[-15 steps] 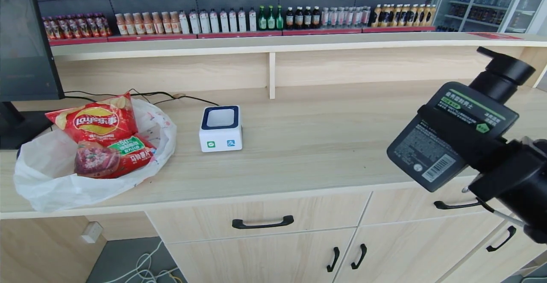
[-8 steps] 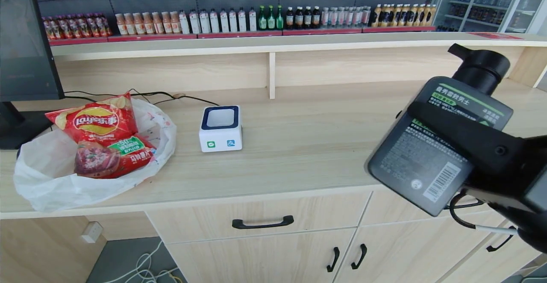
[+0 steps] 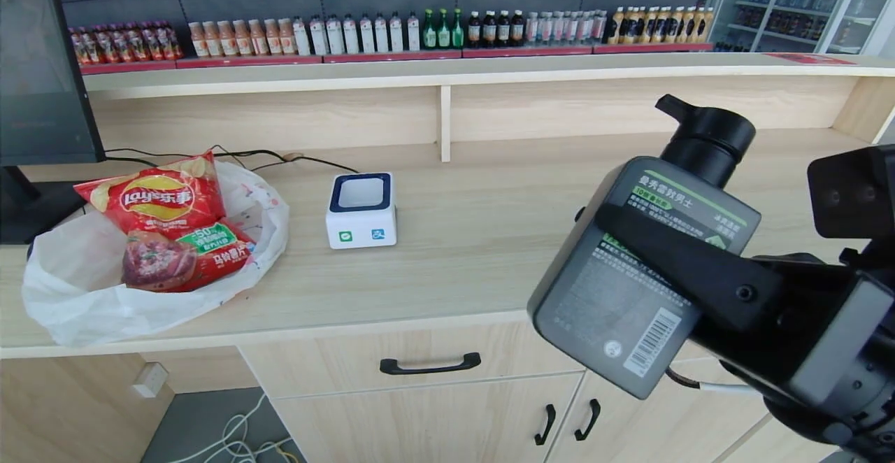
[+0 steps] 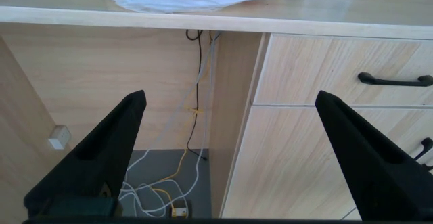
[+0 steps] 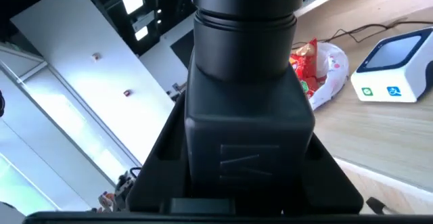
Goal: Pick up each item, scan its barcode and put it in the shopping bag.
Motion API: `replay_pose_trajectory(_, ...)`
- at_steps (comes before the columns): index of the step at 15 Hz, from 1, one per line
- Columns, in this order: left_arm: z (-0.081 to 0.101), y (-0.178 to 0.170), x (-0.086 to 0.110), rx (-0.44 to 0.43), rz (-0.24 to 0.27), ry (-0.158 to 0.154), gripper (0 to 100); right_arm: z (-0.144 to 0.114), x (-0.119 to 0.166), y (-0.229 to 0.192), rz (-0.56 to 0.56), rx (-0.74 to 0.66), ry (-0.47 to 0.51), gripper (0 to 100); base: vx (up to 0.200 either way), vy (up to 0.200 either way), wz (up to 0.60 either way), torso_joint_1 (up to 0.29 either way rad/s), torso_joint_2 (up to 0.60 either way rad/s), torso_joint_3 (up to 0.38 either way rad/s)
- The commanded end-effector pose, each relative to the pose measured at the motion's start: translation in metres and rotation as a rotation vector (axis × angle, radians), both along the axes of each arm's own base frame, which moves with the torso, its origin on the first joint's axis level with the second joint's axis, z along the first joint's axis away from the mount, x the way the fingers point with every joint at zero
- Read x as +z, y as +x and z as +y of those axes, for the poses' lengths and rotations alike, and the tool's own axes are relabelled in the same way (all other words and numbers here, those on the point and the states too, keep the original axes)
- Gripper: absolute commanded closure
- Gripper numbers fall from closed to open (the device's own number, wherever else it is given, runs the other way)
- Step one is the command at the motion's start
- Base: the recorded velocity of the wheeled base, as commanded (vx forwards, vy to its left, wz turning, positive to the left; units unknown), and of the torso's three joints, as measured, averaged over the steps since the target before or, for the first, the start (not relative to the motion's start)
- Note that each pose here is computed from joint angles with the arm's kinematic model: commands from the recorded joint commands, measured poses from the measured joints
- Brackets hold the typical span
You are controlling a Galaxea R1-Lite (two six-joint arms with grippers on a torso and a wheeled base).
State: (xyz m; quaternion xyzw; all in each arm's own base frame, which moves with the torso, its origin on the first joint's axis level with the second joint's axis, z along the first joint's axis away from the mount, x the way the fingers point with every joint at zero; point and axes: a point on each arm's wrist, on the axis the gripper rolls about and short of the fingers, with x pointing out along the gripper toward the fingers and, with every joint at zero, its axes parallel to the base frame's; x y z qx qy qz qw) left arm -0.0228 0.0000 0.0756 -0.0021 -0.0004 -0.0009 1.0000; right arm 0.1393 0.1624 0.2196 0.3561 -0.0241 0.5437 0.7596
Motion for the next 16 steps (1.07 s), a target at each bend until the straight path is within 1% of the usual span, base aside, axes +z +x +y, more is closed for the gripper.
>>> replay_pose_trajectory(1, 0.0, 0.0, 0.0, 0.0, -0.001, 0.0, 0, 0.011, -0.005, -0.001, 0.016, 0.037, -0.018, 100, 0.0, 0.0, 0.0, 0.0, 0.0, 0.0)
replay_pose_trajectory(4, 0.0, 0.0, 0.0, 0.0, -0.001, 0.0, 0, 0.02, 0.002, -0.005, -0.003, 0.078, 0.006, 100, 0.0, 0.0, 0.0, 0.0, 0.0, 0.0)
replay_pose_trajectory(6, 0.0, 0.0, 0.0, 0.0, -0.001, 0.0, 0, 0.024, 0.003, -0.006, 0.029, 0.111, 0.023, 100, 0.0, 0.0, 0.0, 0.0, 0.0, 0.0)
replay_pose_trajectory(8, 0.0, 0.0, 0.0, 0.0, -0.001, 0.0, 0, 0.028, 0.002, -0.003, 0.04, 0.113, 0.024, 100, 0.0, 0.0, 0.0, 0.0, 0.0, 0.0)
replay_pose_trajectory(10, 0.0, 0.0, 0.0, 0.0, -0.001, 0.0, 0, 0.034, 0.011, 0.001, 0.011, 0.111, 0.049, 100, 0.0, 0.0, 0.0, 0.0, 0.0, 0.0)
replay_pose_trajectory(12, 0.0, 0.0, 0.0, 0.0, -0.001, 0.0, 0, 0.038, 0.013, 0.004, 0.004, 0.113, 0.057, 100, 0.0, 0.0, 0.0, 0.0, 0.0, 0.0)
replay_pose_trajectory(16, 0.0, 0.0, 0.0, 0.0, -0.001, 0.0, 0, 0.038, 0.016, 0.002, -0.003, 0.119, 0.068, 100, 0.0, 0.0, 0.0, 0.0, 0.0, 0.0)
